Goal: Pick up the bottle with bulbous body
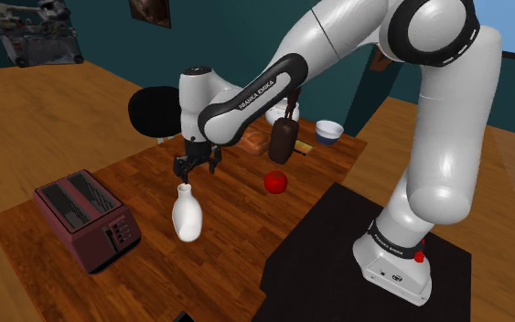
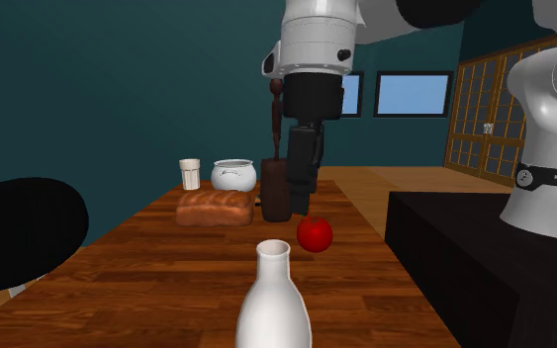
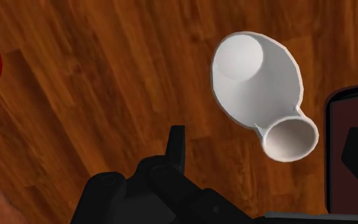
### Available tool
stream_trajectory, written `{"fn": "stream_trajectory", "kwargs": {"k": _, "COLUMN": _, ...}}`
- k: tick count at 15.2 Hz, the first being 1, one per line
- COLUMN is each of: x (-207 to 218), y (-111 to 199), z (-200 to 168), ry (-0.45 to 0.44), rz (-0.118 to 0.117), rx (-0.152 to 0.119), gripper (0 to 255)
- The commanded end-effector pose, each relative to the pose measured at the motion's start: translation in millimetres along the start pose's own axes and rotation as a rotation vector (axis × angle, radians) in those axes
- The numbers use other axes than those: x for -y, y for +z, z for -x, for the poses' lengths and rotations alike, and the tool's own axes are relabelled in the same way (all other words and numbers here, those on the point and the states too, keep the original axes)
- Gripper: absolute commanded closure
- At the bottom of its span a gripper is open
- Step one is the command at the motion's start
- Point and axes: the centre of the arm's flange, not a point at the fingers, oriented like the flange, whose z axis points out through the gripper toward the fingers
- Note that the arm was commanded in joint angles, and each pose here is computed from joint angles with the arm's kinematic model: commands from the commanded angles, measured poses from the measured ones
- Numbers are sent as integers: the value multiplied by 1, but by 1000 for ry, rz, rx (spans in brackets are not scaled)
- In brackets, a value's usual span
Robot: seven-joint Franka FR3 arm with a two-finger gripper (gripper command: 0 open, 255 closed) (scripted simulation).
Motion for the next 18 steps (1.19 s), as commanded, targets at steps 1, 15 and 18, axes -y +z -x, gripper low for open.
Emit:
{"fn": "stream_trajectory", "kwargs": {"k": 1, "x": 17, "y": 18, "z": -12, "ry": 4, "rz": 6, "rx": -1, "gripper": 0}}
{"fn": "stream_trajectory", "kwargs": {"k": 15, "x": 40, "y": 87, "z": -26, "ry": 10, "rz": 15, "rx": -1, "gripper": 255}}
{"fn": "stream_trajectory", "kwargs": {"k": 18, "x": 40, "y": 87, "z": -26, "ry": 10, "rz": 15, "rx": -1, "gripper": 255}}
